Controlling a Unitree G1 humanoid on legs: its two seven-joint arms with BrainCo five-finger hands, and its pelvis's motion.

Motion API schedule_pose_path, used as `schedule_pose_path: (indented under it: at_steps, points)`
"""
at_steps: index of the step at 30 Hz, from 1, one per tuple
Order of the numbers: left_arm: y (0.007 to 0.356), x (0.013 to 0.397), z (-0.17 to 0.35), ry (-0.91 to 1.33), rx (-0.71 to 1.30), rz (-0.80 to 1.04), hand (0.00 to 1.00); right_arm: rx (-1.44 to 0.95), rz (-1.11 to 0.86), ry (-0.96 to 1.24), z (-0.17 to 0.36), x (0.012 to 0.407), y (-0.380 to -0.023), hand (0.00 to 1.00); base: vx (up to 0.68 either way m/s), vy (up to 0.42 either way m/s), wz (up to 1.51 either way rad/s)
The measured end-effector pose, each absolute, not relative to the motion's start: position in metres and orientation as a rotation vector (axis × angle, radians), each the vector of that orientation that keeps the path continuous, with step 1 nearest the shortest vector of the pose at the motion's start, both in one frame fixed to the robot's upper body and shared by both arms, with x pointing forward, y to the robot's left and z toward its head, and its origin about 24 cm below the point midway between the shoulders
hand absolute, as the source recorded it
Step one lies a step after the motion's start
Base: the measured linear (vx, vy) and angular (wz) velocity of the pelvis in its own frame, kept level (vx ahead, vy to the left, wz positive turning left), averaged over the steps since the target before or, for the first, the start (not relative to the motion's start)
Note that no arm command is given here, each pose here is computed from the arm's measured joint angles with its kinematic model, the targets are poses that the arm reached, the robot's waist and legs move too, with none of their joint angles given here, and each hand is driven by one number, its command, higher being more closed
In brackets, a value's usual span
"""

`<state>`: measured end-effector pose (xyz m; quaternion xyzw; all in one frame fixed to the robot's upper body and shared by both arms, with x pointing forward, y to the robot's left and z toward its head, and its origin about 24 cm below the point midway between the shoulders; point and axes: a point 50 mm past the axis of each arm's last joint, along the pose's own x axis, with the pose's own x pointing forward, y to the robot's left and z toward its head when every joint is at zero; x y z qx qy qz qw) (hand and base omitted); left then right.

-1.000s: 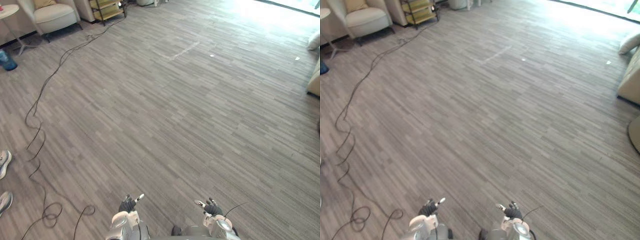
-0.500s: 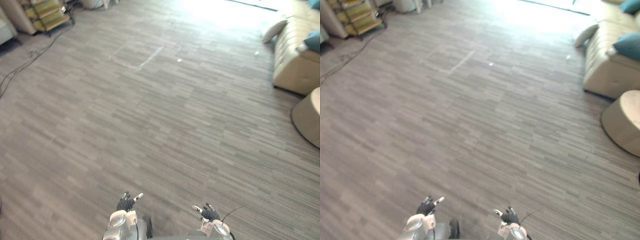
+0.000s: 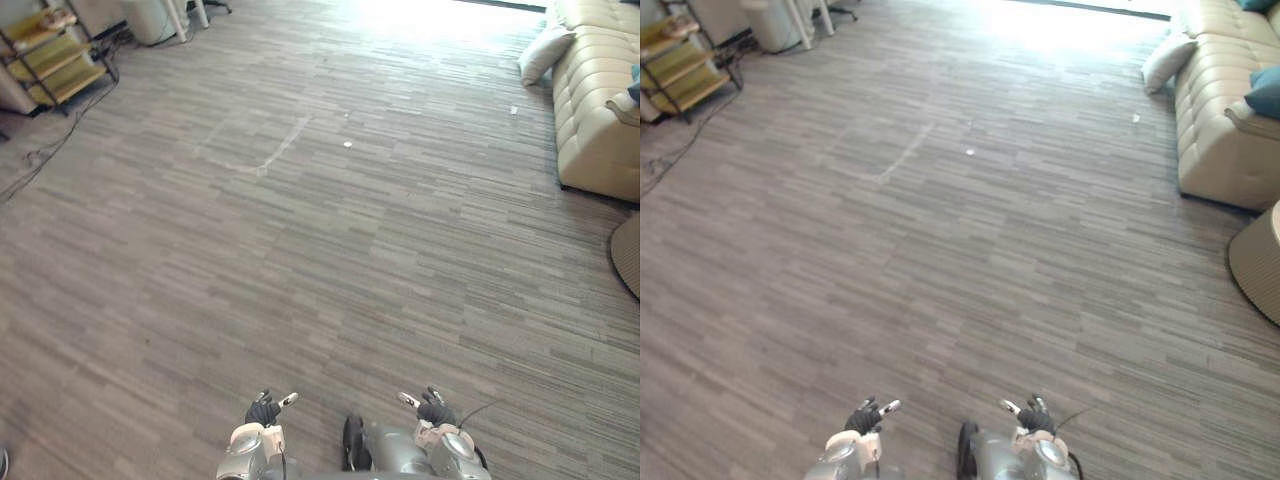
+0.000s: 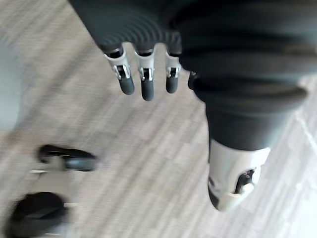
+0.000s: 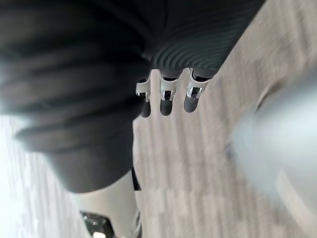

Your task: Pick up cushions and gather them together orderly.

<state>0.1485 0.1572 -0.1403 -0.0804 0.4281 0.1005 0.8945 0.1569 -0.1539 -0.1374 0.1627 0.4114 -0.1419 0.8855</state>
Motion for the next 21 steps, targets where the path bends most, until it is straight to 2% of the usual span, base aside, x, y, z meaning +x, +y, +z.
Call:
schedule_pose_path:
  at_steps: [5,12,13,15,21]
  points:
    - [0.155,0.151,-0.134,0.831,-0.186,0.213,0.0,0.338,-0.315,0.853,-0.136,0.16,-0.157,0.0,0.59,0.155,-0.93]
    - [0.168,0.152,-0.135,0.836,-0.147,0.225,0.0,0.315,-0.281,0.953,-0.148,0.145,-0.148,0.0,0.71,0.36,-0.64]
    - [0.162,0.146,-0.137,0.849,-0.149,0.209,0.0,0.265,-0.306,0.962,-0.15,0.13,-0.164,0.0,0.42,0.356,-0.62]
    - [0.17,0.143,-0.139,0.873,-0.115,0.209,0.0,0.26,-0.285,0.957,-0.15,0.13,-0.161,0.0,0.53,0.332,-0.51]
    - [0.155,0.145,-0.144,0.923,-0.145,0.179,0.0,0.28,-0.317,0.873,-0.141,0.14,-0.171,0.0,0.43,0.152,-0.16]
